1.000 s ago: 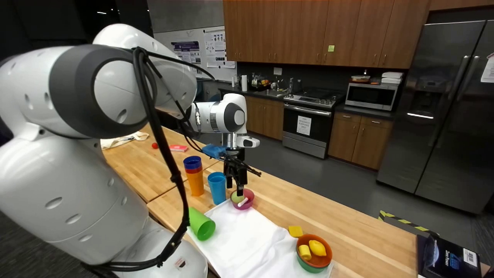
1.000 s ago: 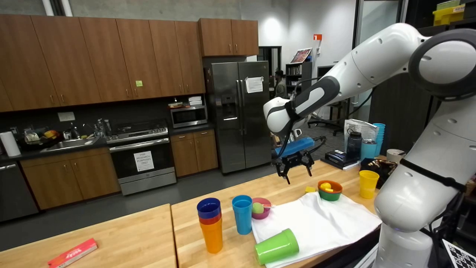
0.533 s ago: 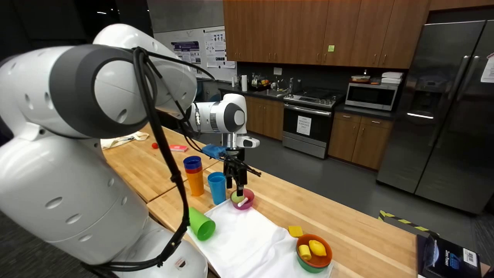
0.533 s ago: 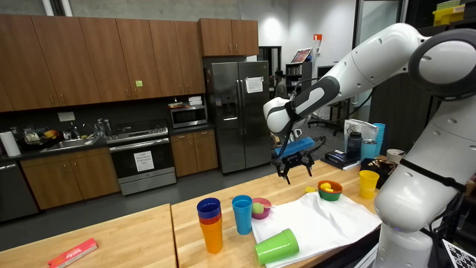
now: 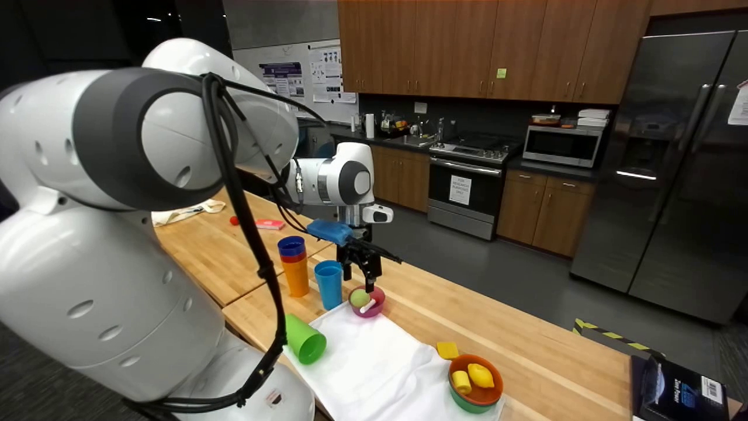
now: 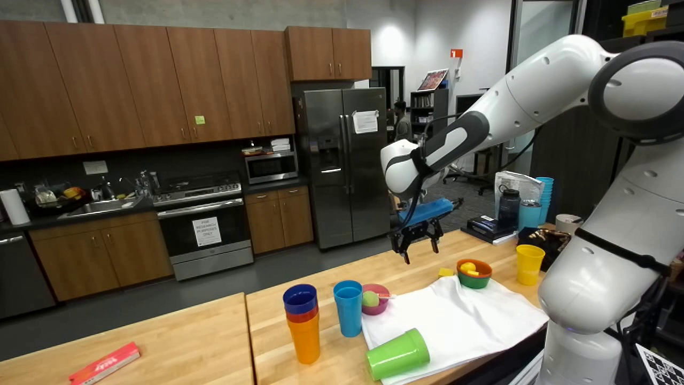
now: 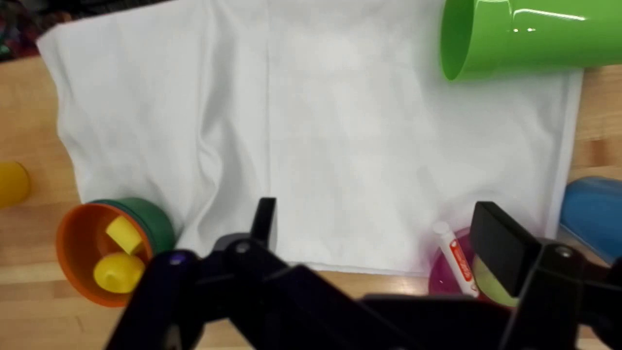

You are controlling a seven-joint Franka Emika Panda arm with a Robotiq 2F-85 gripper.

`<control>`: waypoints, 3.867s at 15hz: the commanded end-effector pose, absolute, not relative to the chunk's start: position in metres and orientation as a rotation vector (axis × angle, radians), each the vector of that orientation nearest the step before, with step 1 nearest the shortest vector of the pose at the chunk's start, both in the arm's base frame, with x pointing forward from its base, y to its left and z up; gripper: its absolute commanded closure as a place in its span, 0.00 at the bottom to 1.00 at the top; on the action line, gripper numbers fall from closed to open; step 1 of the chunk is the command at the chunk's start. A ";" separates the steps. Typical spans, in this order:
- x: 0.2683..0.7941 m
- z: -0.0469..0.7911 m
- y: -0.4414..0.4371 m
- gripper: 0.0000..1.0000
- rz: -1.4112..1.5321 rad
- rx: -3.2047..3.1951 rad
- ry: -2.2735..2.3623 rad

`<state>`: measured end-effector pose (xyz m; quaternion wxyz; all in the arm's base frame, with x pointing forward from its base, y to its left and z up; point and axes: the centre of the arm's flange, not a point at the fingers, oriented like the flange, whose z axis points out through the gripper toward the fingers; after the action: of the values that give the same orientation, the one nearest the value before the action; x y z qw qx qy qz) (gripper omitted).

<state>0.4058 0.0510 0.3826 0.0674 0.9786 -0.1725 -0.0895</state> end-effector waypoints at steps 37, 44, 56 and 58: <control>0.381 0.340 0.057 0.00 -0.540 2.853 -0.302; 0.352 0.332 0.005 0.00 -0.444 2.946 -0.266; 0.337 0.327 -0.021 0.00 -0.456 2.973 -0.310; 0.337 0.327 -0.021 0.00 -0.455 2.973 -0.310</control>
<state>0.3366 -0.0206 0.3266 0.0590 0.9816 -0.1022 -0.1503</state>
